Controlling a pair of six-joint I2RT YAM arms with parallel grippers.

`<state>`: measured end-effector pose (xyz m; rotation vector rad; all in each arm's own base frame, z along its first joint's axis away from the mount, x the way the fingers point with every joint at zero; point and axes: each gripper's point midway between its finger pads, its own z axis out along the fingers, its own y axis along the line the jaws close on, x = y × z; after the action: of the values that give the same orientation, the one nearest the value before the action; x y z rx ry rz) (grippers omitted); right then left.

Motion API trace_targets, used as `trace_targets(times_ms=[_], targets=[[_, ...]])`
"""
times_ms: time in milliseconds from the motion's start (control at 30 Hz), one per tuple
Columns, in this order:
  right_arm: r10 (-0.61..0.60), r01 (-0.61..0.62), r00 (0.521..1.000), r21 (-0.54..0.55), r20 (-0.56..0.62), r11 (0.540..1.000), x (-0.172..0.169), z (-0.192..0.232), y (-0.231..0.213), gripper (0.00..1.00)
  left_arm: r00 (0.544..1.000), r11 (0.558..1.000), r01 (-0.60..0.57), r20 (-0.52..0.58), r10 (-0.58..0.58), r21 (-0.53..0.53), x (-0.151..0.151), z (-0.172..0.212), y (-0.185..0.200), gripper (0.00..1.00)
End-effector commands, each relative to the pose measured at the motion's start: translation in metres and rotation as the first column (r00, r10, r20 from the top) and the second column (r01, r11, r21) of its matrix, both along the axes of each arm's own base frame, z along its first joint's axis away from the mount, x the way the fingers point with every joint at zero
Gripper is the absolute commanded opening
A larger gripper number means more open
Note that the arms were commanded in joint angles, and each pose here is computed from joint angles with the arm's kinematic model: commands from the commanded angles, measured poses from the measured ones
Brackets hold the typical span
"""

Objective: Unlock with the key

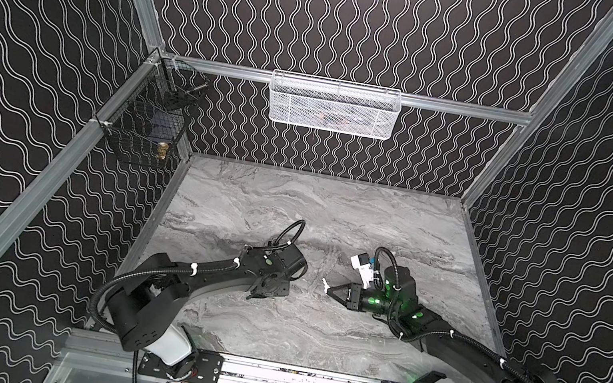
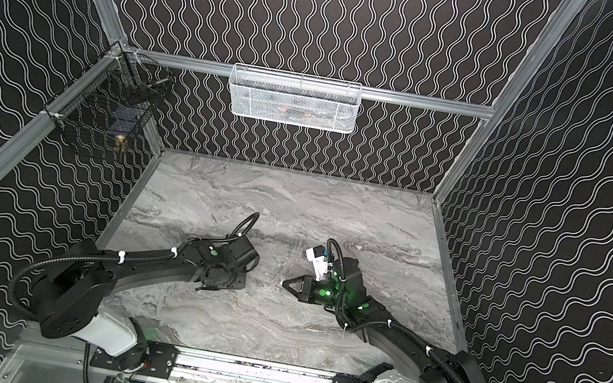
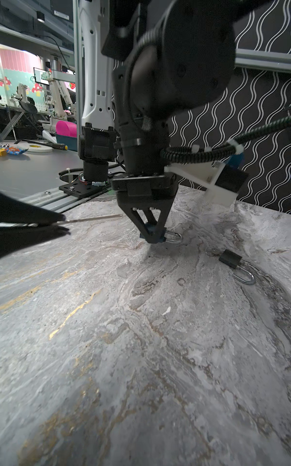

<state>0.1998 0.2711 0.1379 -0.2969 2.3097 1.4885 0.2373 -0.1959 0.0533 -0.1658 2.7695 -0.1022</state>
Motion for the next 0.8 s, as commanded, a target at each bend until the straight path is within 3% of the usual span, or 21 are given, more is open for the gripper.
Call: trace_targets(times_ms=[0, 333, 767], targets=[[-0.059, 0.059, 0.998, -0.019, -0.004, 0.998, 0.003, 0.004, 0.001, 0.00, 0.995, 0.996, -0.037, 0.092, 0.044, -0.077, 0.016, 0.024, -0.015, 0.24], [-0.175, 0.175, 0.985, -0.037, 0.002, 0.984, -0.006, 0.005, 0.014, 0.00, 0.958, 0.961, -0.074, 0.248, 0.143, -0.266, 0.038, 0.089, -0.049, 0.17], [-0.209, 0.209, 0.978, 0.022, 0.006, 0.978, -0.003, 0.009, 0.046, 0.00, 0.930, 0.935, -0.118, 0.292, 0.222, -0.334, 0.031, 0.113, -0.054, 0.17]])
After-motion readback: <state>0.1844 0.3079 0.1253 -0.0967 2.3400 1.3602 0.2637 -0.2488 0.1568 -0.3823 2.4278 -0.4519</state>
